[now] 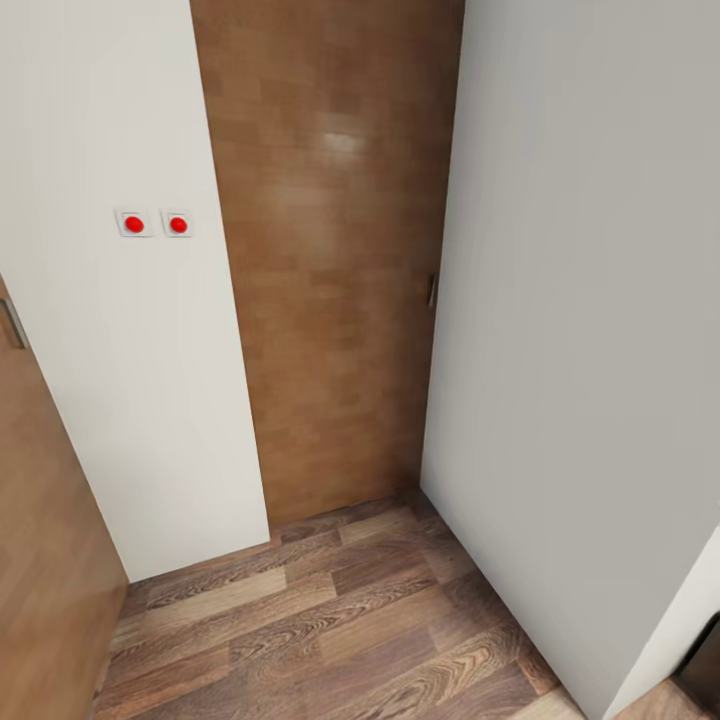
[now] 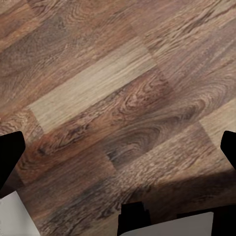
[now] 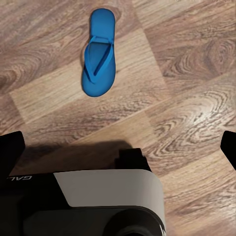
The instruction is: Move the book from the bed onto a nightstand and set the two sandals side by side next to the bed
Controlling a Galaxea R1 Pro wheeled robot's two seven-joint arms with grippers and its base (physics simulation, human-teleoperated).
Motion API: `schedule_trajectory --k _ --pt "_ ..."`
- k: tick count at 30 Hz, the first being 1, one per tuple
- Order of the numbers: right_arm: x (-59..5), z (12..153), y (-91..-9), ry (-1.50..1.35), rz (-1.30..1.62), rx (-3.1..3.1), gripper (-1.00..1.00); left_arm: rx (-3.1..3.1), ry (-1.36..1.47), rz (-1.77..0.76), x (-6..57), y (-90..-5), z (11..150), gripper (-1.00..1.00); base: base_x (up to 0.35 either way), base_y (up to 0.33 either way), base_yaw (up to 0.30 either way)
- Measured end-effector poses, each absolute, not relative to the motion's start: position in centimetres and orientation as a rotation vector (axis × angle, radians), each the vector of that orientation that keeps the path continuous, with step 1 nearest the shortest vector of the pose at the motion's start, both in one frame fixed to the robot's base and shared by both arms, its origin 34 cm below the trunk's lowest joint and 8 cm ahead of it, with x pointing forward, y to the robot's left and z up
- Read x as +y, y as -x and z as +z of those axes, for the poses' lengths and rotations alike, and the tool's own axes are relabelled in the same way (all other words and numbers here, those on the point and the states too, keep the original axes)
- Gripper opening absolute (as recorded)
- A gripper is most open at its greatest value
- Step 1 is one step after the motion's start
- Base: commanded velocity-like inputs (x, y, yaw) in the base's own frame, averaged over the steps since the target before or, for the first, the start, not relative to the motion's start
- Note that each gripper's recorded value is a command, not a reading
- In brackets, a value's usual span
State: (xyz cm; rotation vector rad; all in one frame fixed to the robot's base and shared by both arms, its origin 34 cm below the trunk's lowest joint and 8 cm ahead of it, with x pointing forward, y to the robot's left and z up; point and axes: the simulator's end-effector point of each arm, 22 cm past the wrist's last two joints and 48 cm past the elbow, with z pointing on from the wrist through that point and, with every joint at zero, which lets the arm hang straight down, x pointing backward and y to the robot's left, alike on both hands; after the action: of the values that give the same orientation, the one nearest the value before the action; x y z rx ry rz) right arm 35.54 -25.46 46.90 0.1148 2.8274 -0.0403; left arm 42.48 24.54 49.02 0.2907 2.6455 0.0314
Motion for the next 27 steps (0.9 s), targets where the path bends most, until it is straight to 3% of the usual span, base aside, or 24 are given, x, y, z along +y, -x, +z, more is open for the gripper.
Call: schedule_trajectory --k 27 --pt "-25.11 46.89 -35.49 -0.109 -0.035 2.829 1.0 2.643 -0.3 0.03 24.41 -42.5 49.03 1.0 0.038 0.01 -0.001"
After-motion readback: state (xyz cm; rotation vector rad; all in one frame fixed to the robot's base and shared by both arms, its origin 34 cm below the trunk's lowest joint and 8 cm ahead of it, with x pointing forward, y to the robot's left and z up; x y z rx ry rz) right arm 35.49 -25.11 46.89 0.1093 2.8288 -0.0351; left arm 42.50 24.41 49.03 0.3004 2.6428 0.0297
